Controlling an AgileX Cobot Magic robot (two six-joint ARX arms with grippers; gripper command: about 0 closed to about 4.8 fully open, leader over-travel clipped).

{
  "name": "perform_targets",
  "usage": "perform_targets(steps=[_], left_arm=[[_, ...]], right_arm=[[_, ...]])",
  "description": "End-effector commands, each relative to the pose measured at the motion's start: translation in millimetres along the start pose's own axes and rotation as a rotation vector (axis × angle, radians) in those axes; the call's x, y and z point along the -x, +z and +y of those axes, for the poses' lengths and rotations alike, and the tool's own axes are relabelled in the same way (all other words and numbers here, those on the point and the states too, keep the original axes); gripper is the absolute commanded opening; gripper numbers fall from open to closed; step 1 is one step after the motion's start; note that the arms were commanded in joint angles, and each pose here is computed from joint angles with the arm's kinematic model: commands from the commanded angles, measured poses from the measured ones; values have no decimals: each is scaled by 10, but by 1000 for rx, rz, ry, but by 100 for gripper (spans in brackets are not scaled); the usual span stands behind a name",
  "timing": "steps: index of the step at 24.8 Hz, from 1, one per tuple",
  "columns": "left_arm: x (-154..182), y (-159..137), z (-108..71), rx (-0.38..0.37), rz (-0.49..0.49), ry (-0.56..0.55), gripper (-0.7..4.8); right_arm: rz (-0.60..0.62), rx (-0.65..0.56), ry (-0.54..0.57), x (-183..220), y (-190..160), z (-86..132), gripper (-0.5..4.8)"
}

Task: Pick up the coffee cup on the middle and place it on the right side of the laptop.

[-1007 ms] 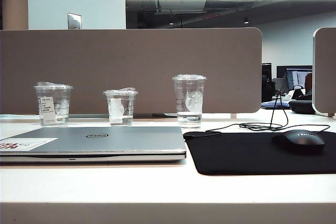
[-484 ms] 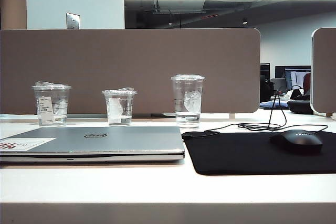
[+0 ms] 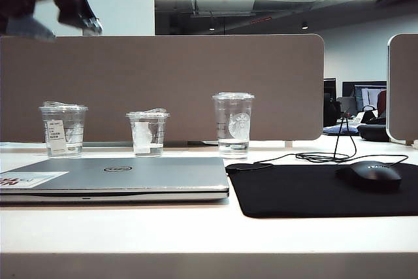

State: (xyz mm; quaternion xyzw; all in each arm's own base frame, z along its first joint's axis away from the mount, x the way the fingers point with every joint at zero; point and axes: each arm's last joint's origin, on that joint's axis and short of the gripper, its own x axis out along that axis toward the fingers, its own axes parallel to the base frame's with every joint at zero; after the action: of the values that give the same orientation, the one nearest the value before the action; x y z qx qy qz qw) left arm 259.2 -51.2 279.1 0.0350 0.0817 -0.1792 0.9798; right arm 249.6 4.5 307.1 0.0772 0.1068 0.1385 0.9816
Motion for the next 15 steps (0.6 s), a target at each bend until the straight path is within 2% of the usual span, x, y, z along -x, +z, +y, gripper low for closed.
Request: perform_targets(steps=[1,4,6,10,15], left_arm=[[-229,-2,-29,-6,-18,-22,479],[-494,-82,6,1,19,-25,479],[-835,-153,35,10,57,-21,479],[-1188,-212,96,65,83,20,479],[-1555,-311,126,92,109,19,479]], right_arm=[[-77,28,23,-127,54,-20,-5],[-103,40,48,-267,35,-11,-5],[-86,36,51,-386,44,-28,-5],[-84,38,53,-477,85,-47,-5],[-98,114,41,-543,162,-63,-5]])
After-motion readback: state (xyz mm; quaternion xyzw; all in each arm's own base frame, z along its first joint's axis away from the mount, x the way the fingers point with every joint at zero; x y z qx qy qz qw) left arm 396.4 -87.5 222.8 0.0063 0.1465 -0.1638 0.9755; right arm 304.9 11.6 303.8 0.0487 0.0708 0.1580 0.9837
